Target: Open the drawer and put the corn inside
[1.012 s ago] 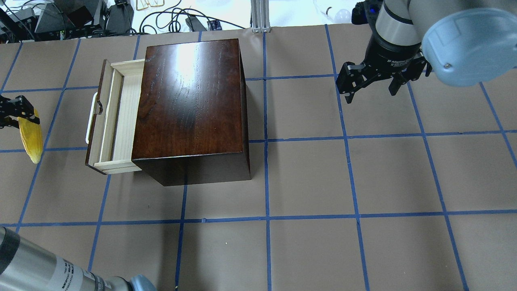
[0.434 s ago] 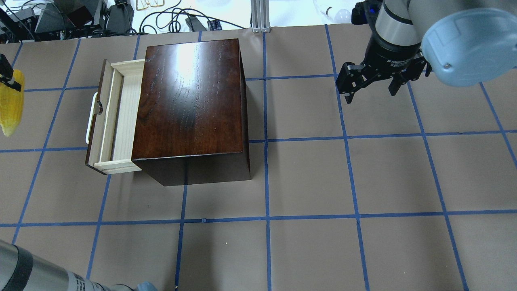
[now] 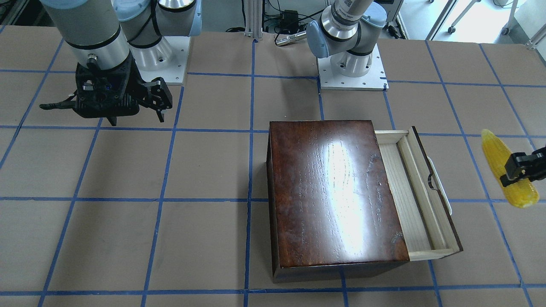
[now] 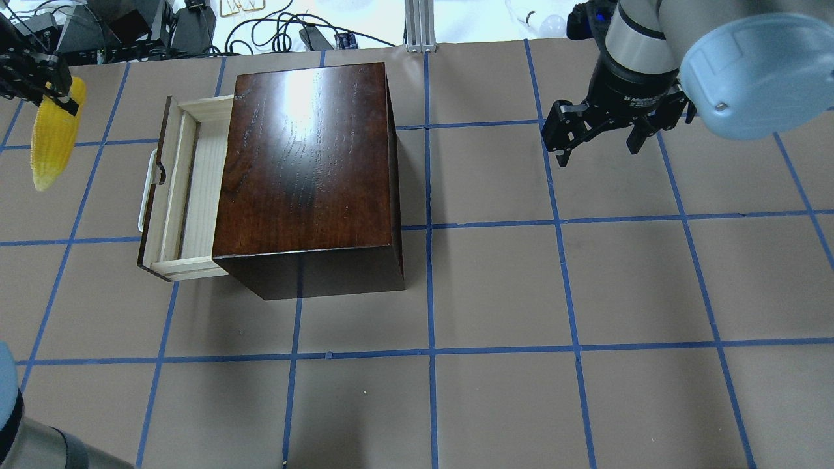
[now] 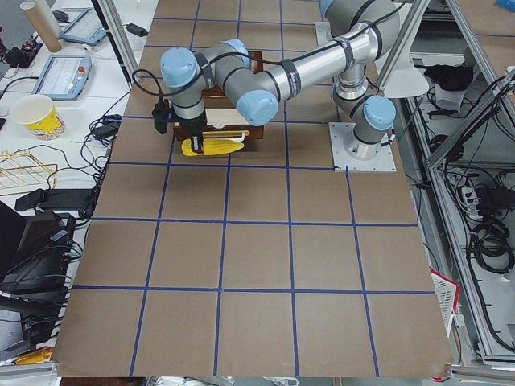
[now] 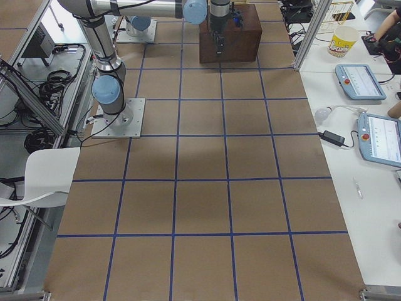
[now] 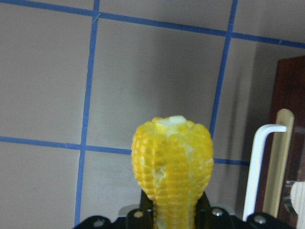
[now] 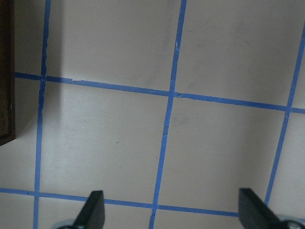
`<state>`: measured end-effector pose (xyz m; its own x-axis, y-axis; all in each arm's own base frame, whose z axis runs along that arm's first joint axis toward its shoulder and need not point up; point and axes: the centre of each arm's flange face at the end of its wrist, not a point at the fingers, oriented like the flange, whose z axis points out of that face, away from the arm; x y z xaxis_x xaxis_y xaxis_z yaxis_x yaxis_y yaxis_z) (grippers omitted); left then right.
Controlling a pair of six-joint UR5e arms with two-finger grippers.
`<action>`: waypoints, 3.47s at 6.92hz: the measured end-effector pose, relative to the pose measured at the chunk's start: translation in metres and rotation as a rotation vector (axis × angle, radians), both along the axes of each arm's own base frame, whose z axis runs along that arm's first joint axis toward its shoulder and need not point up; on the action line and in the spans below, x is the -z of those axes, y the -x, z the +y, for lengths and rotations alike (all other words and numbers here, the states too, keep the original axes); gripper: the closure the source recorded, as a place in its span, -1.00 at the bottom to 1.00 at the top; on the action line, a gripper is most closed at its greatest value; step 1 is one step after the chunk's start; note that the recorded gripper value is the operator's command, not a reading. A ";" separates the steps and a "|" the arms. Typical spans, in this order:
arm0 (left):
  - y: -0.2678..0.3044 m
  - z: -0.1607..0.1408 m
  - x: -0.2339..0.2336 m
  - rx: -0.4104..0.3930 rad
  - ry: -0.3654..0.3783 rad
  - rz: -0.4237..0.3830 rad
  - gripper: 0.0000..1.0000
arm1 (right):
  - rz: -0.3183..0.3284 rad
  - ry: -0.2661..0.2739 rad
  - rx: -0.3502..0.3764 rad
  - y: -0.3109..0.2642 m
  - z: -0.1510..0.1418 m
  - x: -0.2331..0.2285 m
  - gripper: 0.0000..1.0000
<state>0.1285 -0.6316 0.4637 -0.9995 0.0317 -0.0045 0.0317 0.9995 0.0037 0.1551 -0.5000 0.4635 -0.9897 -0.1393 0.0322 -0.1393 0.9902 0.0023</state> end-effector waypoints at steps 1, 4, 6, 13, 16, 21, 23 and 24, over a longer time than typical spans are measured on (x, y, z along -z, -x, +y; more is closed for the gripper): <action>0.032 -0.006 0.007 0.051 -0.016 -0.002 1.00 | 0.000 0.000 0.001 0.000 0.000 0.000 -1.00; 0.105 -0.009 0.043 0.123 -0.073 0.015 1.00 | 0.000 0.000 -0.001 -0.001 0.000 0.000 -1.00; 0.121 -0.008 0.070 0.114 -0.101 0.023 1.00 | 0.000 0.000 0.000 0.000 0.000 0.000 -1.00; 0.115 -0.013 0.131 0.013 -0.127 0.027 -0.45 | 0.000 0.000 -0.001 0.000 0.000 0.000 -1.00; 0.113 -0.014 0.127 -0.011 -0.117 0.021 -1.00 | 0.000 0.000 0.000 0.000 0.000 0.000 -1.00; 0.121 -0.009 0.083 -0.018 -0.059 0.007 -1.00 | 0.000 0.000 0.000 0.000 0.000 0.000 -1.00; 0.131 -0.006 0.035 -0.047 -0.024 0.009 -1.00 | -0.001 0.000 0.000 0.000 0.000 0.000 -1.00; 0.141 -0.004 0.016 -0.043 -0.008 0.012 -1.00 | 0.000 0.000 0.000 0.000 0.000 0.000 -1.00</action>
<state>-0.0129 -0.6353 0.4474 -0.9999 -0.0109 0.0074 -0.0108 0.9999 0.0111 0.1551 -0.5000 0.4635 -0.9898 -0.1391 0.0318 -0.1391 0.9903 0.0022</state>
